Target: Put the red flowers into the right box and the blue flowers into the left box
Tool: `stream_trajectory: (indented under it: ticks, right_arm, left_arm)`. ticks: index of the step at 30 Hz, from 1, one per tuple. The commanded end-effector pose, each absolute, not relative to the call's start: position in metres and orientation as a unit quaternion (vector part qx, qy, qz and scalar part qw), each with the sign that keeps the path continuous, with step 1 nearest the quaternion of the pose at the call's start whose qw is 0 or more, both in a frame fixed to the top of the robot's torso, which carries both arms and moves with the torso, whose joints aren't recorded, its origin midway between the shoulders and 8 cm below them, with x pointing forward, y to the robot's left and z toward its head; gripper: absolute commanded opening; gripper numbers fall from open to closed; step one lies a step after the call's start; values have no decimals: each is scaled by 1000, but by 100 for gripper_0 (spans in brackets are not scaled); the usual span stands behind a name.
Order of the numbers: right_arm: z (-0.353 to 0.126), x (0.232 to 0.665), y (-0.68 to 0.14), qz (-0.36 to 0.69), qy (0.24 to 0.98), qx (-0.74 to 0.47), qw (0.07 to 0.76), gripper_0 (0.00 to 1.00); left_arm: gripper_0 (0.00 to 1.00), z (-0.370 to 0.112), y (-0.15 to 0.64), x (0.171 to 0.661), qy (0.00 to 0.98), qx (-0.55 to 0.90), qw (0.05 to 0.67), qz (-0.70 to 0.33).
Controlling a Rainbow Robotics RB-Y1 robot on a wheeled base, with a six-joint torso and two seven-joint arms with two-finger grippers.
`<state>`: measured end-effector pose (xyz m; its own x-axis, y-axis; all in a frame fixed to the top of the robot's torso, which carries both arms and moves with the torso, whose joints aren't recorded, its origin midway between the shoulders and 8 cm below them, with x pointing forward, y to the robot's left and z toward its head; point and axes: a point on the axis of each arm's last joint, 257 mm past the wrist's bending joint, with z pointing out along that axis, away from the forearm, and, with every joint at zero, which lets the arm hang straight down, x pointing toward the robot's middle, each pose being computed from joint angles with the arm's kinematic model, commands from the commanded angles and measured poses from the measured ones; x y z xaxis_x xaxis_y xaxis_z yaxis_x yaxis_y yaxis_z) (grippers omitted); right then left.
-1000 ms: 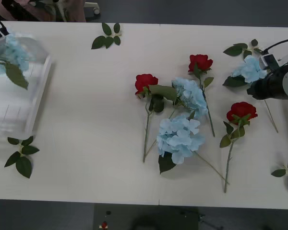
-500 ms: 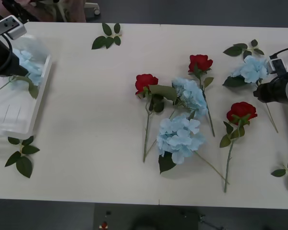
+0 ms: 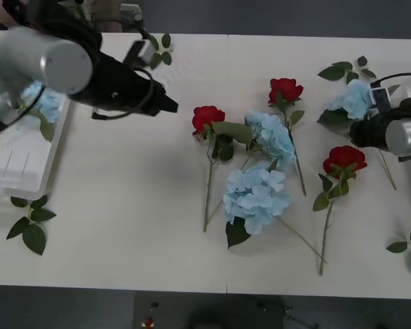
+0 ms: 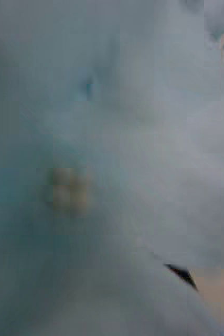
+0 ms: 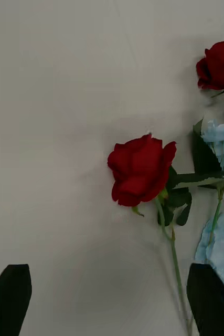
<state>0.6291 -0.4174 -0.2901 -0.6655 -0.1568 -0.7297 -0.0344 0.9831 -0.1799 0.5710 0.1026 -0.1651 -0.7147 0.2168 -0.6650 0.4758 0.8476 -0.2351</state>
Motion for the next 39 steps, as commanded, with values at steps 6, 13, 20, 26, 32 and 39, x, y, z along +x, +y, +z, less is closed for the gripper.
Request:
stream_trajectory:
  ticks: [6,13,20,26,32,39]
  right_arm:
    - [-295,634,-402,-71,909,-57,406,0]
    - [-284,637,-410,-63,907,-39,414,0]
    - [-217,645,-423,-1,899,-5,438,0]
    - [-134,628,-416,92,889,-44,447,0]
    - [-67,596,-374,215,845,-144,468,0]
    - [-29,552,-314,308,765,-263,500,0]
  left_arm:
    - [89,-241,45,559,910,192,311,-196]
    - [89,-266,17,558,917,201,294,-180]
    - [89,-274,-16,567,911,187,306,-205]
    - [89,-267,-26,574,904,185,320,-215]
    - [86,-271,-34,565,906,194,309,-216]
    - [86,-271,-34,566,906,195,310,-214]
